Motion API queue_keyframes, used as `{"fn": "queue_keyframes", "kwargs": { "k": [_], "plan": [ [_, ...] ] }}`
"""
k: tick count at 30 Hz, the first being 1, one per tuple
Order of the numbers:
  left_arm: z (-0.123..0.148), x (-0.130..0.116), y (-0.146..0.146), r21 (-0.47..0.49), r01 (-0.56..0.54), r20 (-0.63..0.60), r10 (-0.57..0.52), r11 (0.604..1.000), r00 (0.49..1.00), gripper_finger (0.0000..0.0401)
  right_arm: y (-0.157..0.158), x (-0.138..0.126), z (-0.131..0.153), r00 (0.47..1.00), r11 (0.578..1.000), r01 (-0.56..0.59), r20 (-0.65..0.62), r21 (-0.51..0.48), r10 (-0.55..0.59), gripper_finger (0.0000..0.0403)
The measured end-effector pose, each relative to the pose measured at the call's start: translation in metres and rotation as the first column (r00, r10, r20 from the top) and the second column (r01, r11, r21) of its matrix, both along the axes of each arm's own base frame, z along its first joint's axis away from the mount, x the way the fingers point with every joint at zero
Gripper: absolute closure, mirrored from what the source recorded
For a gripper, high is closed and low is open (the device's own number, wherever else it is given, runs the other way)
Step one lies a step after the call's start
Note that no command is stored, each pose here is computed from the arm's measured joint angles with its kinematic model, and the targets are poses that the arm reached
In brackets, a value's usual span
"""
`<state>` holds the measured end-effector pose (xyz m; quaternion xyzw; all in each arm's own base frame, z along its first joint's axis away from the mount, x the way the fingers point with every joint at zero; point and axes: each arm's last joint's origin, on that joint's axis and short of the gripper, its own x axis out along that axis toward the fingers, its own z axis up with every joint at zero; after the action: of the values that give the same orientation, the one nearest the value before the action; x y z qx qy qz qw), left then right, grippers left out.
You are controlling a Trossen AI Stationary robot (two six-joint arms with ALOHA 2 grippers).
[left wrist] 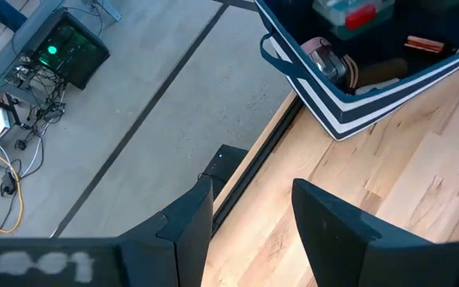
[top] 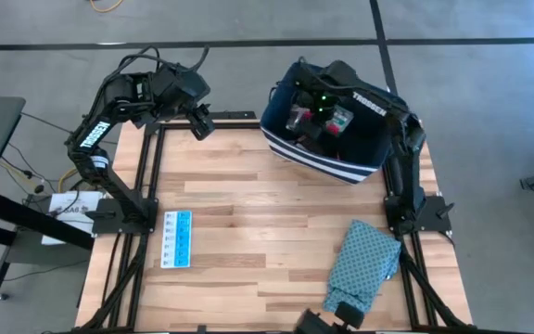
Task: Pick & place medical supplies in basket/bin
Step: Put the first aid kit into the white bin
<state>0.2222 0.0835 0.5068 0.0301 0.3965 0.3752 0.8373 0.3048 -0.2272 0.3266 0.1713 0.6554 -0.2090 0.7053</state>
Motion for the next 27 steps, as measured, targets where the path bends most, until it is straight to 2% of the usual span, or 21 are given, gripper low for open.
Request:
{"fn": "queue_keyframes", "kwargs": {
  "k": [12,15,21,24,27],
  "plan": [
    [0.000,0.000,0.000,-0.011,-0.016,0.017,0.016,1.000,1.000,0.0236,0.045,-0.050,0.083,0.979,0.988,-0.020,0.197,-0.153,0.050,0.0230],
    [0.000,0.000,0.000,-0.018,-0.027,0.028,0.028,0.999,0.999,0.0236,0.051,-0.058,0.093,0.973,0.985,0.003,0.227,-0.174,0.037,0.0221],
    [0.000,0.002,-0.004,-0.051,-0.034,0.064,0.037,0.998,0.997,0.0236,0.027,-0.051,0.074,0.976,0.979,0.149,0.181,-0.140,-0.123,0.0219],
    [-0.001,0.003,-0.008,-0.087,-0.003,0.079,0.010,0.996,0.997,0.0236,0.007,-0.034,0.045,0.976,0.979,0.187,0.123,-0.076,-0.177,0.0223],
    [-0.001,0.006,-0.013,-0.117,0.040,0.088,-0.030,0.992,0.996,0.0236,-0.006,-0.016,0.014,0.982,0.983,0.184,0.041,-0.022,-0.183,0.0228]
  ]
}}
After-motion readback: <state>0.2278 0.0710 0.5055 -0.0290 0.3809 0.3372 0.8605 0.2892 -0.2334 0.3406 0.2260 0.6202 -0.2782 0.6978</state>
